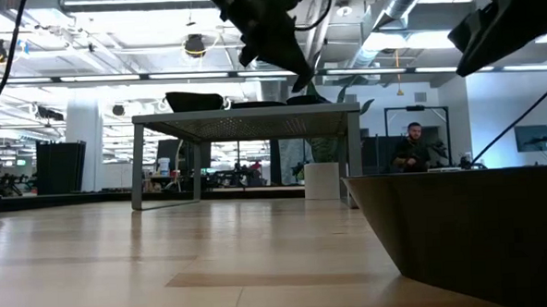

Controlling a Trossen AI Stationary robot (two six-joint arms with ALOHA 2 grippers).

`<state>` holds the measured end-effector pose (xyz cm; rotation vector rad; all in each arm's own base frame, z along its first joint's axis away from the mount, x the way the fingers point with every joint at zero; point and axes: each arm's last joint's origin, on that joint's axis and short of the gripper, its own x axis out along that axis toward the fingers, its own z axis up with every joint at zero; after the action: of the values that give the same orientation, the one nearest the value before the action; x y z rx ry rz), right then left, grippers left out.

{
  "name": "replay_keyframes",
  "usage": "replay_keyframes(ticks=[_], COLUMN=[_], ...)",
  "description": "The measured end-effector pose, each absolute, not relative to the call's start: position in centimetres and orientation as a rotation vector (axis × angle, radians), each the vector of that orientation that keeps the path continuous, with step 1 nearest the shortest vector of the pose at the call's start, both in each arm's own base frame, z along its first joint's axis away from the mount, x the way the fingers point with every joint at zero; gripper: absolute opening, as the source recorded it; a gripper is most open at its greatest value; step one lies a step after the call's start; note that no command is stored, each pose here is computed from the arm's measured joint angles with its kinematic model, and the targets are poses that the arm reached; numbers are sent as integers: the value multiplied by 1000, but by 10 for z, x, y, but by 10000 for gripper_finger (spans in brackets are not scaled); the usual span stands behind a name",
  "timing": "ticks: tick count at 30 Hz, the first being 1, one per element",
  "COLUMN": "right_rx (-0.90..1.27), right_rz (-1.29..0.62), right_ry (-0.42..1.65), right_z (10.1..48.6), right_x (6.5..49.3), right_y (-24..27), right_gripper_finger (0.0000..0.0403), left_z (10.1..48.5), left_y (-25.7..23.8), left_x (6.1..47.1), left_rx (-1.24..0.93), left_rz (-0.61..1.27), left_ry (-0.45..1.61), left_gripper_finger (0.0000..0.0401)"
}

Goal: Pick & Place Mini shaped plates
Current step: Stack the black drop shaped plate on top of the black drop shaped plates on the shelf

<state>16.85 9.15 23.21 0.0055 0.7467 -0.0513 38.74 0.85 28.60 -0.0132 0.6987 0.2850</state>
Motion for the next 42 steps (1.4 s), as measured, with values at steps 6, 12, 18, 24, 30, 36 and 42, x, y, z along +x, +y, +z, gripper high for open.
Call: replay_keyframes(ticks=[6, 12, 18, 24, 30, 36, 42], right_rx=[-38, -82, -87, -133, -144, -144, -137], right_rz=[-47, -35, -33, -16, -13, -13, -11], right_ry=[773, 785, 785, 786, 786, 786, 776], right_z=[227, 224, 224, 224, 224, 224, 225], right_x=[172, 173, 173, 173, 173, 173, 174], right_y=[94, 94, 94, 94, 94, 94, 95], right_gripper_finger=[81, 81, 81, 81, 81, 81, 81], left_z=[268, 261, 262, 263, 265, 269, 283], left_y=[6, 6, 8, 8, 9, 2, -6], left_x=[383, 384, 385, 386, 387, 386, 374], left_rx=[22, 21, 16, 13, 2, -38, 68], left_rz=[276, 283, 288, 288, 292, 290, 426], left_ry=[746, 710, 693, 685, 659, 633, 617], left_gripper_finger=[9, 12, 24, 39, 54, 54, 33])
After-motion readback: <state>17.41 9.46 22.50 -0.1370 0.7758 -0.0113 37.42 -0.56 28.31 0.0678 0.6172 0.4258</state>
